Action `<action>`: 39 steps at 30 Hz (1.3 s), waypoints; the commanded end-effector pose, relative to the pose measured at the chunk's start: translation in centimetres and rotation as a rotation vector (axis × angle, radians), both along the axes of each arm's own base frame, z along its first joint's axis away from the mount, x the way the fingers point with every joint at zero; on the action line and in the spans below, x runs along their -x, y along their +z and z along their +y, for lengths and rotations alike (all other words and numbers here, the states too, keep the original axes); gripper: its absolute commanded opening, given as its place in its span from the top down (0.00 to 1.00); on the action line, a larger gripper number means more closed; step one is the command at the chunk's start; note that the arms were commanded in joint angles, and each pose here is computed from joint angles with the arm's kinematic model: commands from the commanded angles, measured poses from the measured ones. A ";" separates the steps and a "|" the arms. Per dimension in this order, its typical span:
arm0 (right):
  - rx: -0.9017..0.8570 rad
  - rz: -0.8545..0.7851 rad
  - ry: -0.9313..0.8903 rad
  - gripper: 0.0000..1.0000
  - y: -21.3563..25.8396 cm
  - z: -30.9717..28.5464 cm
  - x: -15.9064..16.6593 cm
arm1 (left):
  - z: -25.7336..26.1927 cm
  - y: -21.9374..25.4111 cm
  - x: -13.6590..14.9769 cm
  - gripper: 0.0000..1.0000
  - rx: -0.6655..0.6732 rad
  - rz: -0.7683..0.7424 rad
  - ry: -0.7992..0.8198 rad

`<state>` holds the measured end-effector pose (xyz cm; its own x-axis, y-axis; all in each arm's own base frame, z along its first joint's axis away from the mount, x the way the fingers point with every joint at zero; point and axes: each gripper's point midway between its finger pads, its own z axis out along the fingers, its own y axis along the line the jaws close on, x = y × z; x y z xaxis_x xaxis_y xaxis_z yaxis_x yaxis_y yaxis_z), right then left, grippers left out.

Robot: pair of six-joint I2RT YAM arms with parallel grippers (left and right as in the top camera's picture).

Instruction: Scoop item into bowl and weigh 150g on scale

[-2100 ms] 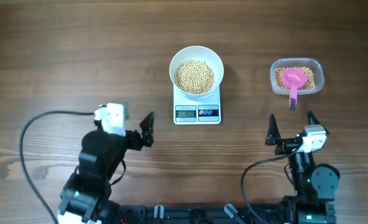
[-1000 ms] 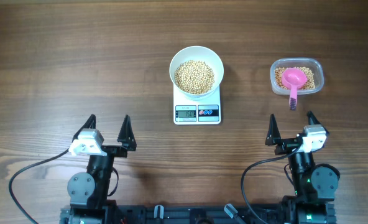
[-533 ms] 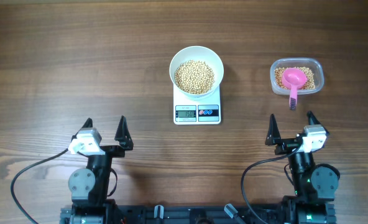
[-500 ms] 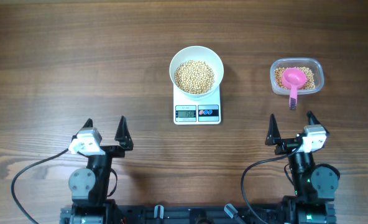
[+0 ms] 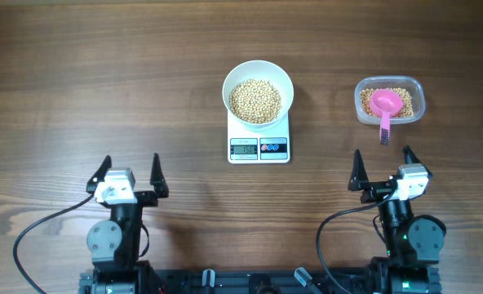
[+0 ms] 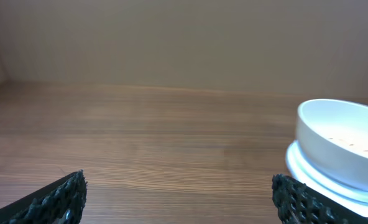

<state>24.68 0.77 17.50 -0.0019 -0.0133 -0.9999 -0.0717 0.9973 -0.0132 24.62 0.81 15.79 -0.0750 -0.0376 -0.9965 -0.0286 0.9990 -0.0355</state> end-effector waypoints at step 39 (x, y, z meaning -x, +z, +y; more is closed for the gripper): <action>0.012 -0.012 -0.010 0.00 0.2 -0.1 0.0 | 0.1 -0.1 0.0 0.00 -0.044 -0.002 0.014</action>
